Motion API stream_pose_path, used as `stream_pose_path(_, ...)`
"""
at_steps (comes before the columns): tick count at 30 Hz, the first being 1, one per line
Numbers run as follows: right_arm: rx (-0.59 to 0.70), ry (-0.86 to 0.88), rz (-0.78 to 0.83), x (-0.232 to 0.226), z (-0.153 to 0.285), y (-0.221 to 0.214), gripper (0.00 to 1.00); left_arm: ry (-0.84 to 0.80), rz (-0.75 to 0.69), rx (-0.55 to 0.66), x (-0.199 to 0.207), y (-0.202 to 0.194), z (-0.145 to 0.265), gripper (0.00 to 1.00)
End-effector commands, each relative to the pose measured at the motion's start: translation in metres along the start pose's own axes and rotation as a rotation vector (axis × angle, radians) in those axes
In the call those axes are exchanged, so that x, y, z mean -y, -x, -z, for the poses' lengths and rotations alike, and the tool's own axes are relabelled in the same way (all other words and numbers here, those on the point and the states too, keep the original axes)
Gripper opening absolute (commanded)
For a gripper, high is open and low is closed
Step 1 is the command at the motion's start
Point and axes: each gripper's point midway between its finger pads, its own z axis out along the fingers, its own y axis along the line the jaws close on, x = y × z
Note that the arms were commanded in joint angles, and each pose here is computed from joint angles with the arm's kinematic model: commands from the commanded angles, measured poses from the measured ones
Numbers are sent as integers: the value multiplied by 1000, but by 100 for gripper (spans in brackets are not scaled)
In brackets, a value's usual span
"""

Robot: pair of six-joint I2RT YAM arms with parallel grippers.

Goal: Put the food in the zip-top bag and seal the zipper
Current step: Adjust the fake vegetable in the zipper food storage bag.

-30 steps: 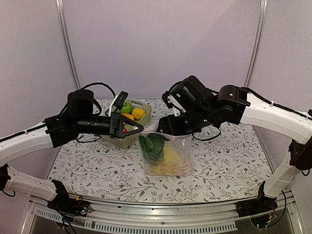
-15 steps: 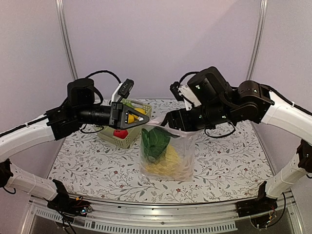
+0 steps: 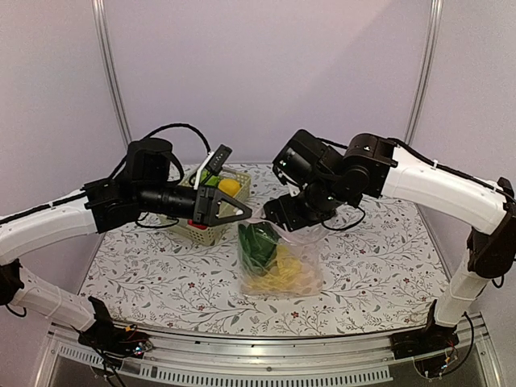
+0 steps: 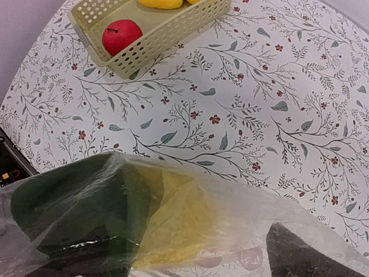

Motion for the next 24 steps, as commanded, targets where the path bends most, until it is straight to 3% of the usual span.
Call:
stream_pose_path(1,55,-22,-84,16,5,26,96,-30,-71,-32,15,-18,6,6)
stream_pose_path(8,133,167,-129,-10,39,48,97,75,-36,-21,-8,-23,7,6)
stream_pose_path(17,161,616,-50,-71,107,44,97,164,3,47,-21,-4,11,6)
stream_pose_path(24,139,625,4,-69,116,28,98,148,35,99,-21,11,12,6)
